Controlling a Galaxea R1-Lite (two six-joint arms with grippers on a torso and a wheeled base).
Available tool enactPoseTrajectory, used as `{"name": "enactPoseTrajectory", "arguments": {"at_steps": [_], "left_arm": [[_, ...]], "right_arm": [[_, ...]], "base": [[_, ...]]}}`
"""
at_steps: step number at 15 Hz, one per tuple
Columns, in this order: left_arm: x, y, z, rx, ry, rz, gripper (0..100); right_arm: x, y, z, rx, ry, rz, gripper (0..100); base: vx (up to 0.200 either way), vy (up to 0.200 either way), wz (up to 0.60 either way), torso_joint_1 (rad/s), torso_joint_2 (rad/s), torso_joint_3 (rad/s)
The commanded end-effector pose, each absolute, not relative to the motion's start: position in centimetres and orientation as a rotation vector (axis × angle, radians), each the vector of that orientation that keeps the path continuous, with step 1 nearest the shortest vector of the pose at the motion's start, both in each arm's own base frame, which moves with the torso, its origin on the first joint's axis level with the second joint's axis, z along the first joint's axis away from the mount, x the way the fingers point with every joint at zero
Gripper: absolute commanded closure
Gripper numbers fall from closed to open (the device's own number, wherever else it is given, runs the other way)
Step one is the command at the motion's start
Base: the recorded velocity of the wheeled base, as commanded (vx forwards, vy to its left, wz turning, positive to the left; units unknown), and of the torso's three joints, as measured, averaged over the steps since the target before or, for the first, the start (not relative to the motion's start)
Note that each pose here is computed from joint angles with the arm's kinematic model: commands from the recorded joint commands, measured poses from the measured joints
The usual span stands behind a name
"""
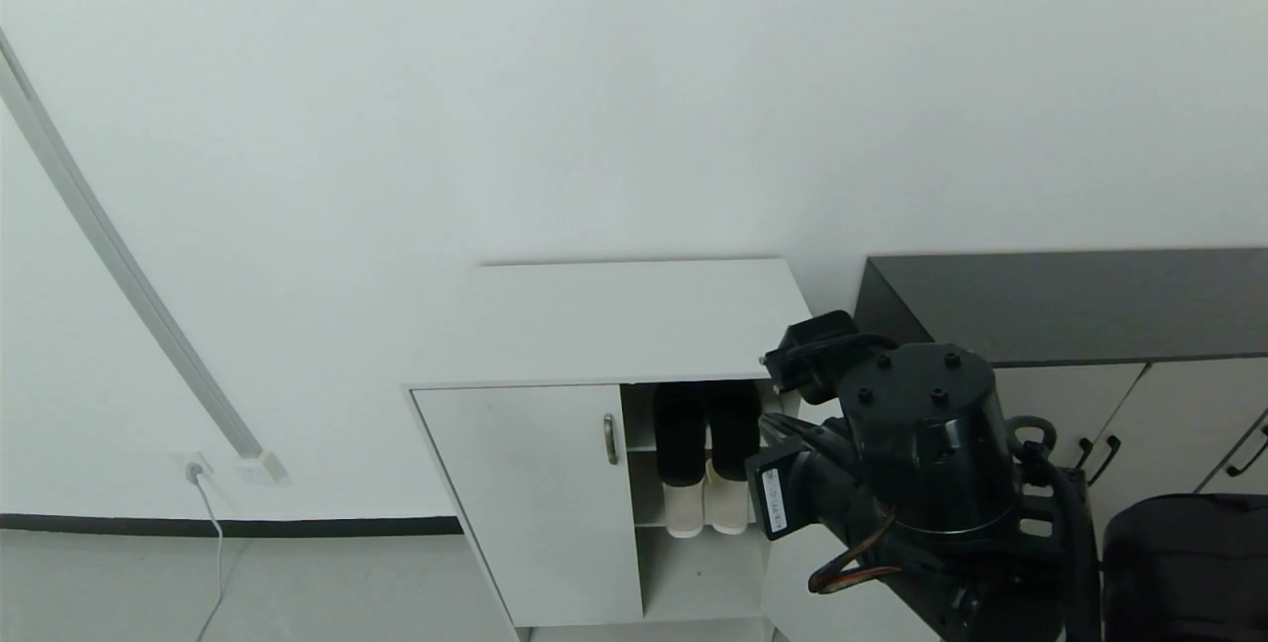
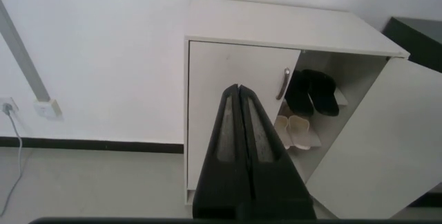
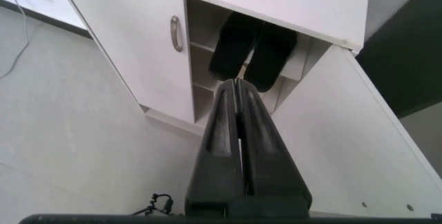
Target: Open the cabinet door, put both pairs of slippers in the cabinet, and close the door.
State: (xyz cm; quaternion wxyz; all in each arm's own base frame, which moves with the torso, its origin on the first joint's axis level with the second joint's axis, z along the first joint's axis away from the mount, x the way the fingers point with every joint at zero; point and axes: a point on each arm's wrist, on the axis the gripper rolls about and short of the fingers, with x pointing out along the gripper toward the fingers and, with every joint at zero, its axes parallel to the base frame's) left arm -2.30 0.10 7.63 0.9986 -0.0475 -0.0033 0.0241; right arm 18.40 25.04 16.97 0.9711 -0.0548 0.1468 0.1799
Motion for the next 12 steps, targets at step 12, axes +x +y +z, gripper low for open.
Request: {"name": "enactPoseTrajectory", "arguments": {"at_steps": [12], "left_arm": [[-2.3, 0.1, 7.6, -0.091, -0.007, 0.049, 100]], "right_arm": [[19.8, 24.1, 16.9, -0.105, 0.287, 0.315, 100]], "base": [[0.000, 0.000, -0.40, 0.004, 0.00, 0.000]]}}
